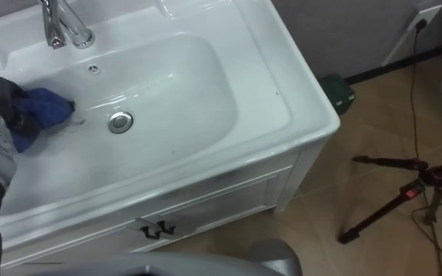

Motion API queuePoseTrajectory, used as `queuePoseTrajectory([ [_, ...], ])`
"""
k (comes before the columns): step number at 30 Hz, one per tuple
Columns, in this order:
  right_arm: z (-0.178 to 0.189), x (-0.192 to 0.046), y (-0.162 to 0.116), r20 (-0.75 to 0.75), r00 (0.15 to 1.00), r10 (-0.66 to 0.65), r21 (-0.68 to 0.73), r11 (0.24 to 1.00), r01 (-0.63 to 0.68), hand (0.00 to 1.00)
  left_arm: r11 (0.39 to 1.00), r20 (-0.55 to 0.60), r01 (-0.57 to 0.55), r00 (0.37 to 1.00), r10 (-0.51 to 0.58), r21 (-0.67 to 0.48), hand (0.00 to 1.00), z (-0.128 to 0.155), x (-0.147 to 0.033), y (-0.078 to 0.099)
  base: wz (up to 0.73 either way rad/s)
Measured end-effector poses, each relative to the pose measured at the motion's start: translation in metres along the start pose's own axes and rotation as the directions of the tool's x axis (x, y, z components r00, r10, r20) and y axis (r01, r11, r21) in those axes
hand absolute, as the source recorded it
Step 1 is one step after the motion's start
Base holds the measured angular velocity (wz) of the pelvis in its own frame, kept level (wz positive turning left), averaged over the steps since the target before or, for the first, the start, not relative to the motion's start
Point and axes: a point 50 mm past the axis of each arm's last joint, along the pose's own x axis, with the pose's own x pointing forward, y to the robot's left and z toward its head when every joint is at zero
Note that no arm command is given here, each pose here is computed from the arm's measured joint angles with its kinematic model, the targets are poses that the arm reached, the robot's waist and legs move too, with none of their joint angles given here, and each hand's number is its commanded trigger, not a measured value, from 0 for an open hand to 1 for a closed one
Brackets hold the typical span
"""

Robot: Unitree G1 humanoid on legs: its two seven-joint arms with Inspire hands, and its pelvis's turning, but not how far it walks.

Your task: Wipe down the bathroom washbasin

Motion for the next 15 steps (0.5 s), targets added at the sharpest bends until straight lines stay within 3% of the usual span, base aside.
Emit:
queuePoseTrajectory([
  [9, 0.005, -0.001, -0.009, 0.019, 0.999, -0.048, -0.006, 0.999, 0.048, 0.00, 0.984, -0.028, 0.007, 1.000, -0.002, 0.180, 1.00, -0.011, 0.003, 0.010, 0.01],
  [15, 0.006, -0.003, -0.020, 0.017, 0.997, -0.076, -0.015, 0.997, 0.076, 0.00, 0.982, -0.070, 0.037, 0.997, -0.024, 0.183, 1.00, -0.015, 0.002, 0.009, 0.00],
])
